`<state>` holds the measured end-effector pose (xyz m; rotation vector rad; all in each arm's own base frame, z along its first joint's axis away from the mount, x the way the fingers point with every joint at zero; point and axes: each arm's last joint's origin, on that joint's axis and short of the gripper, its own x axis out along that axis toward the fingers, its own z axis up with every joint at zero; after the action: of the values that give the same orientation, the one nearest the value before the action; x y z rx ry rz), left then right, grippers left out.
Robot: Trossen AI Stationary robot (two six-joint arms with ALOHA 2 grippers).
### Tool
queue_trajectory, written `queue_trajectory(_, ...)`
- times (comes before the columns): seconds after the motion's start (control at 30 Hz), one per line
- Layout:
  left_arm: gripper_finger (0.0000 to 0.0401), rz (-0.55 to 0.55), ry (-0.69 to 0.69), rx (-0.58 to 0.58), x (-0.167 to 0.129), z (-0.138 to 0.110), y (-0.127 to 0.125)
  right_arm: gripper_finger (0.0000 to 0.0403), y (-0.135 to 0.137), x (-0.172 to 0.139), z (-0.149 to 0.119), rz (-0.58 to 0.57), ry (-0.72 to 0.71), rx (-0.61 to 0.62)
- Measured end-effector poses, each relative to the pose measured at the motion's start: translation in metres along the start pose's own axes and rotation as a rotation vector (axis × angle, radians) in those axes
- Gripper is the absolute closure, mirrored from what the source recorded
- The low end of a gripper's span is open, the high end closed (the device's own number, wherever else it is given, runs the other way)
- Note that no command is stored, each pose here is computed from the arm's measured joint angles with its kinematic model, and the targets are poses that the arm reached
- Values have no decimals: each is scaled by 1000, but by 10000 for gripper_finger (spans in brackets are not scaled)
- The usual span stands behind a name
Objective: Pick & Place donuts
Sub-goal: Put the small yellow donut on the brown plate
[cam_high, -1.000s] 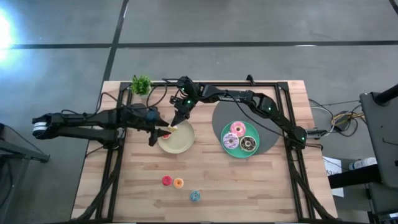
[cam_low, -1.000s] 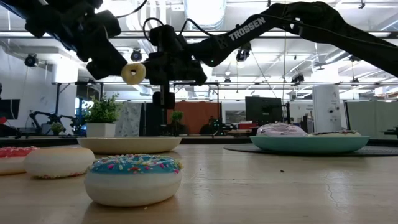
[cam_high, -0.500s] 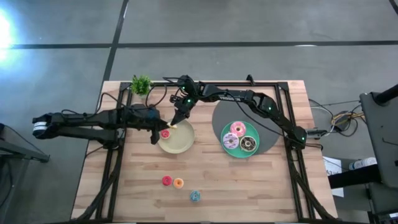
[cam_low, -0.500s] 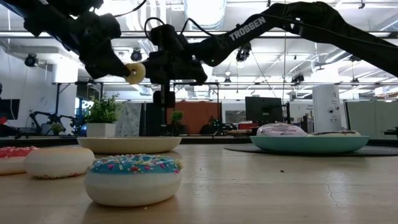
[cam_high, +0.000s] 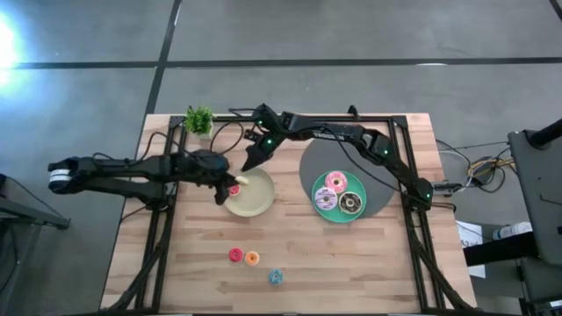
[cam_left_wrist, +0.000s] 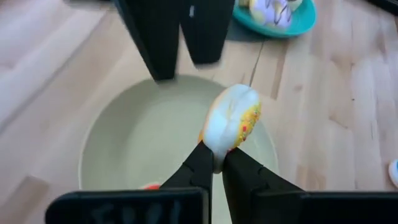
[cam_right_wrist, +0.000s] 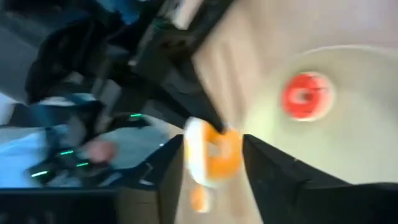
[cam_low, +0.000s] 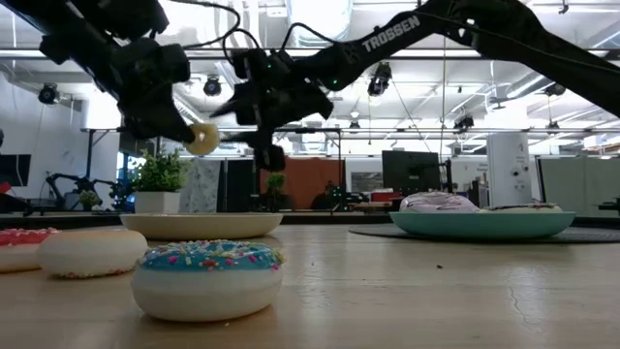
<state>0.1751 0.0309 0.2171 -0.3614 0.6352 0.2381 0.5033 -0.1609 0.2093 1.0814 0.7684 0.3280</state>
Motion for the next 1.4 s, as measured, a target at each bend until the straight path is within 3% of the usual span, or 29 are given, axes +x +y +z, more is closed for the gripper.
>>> queue_trajectory(0.17, 399, 32, 77, -102, 11, -13, 5, 199, 25, -26, -10, -355, -105, -165)
queue_trajectory(0.27, 399, 63, 111, -163, 21, -17, 11, 191, 49, -48, -16, -625, -173, -313)
queue_trajectory(0.33, 399, 65, 133, -219, 29, -16, 17, 191, 61, -60, -20, -744, -199, -367)
queue_trajectory(0.47, 399, 27, 231, -344, 48, -12, 32, 193, 76, -75, -24, -768, -223, -371)
queue_trajectory(0.67, 399, 9, 336, -447, 70, 1, 48, 193, 77, -77, -28, -779, -204, -350)
queue_trajectory(0.77, 399, 48, 365, -424, 75, 12, 51, 193, 77, -71, -32, -779, -181, -350)
queue_trajectory(0.97, 388, 227, 470, -309, 80, 26, 55, 193, 80, -63, -38, -848, -182, -375)
queue_trajectory(1.23, 378, 95, 557, -341, 90, 25, 55, 193, 81, -61, -39, -859, -179, -380)
queue_trajectory(1.4, 378, 111, 578, -323, 87, 23, 55, 193, 80, -61, -39, -864, -179, -377)
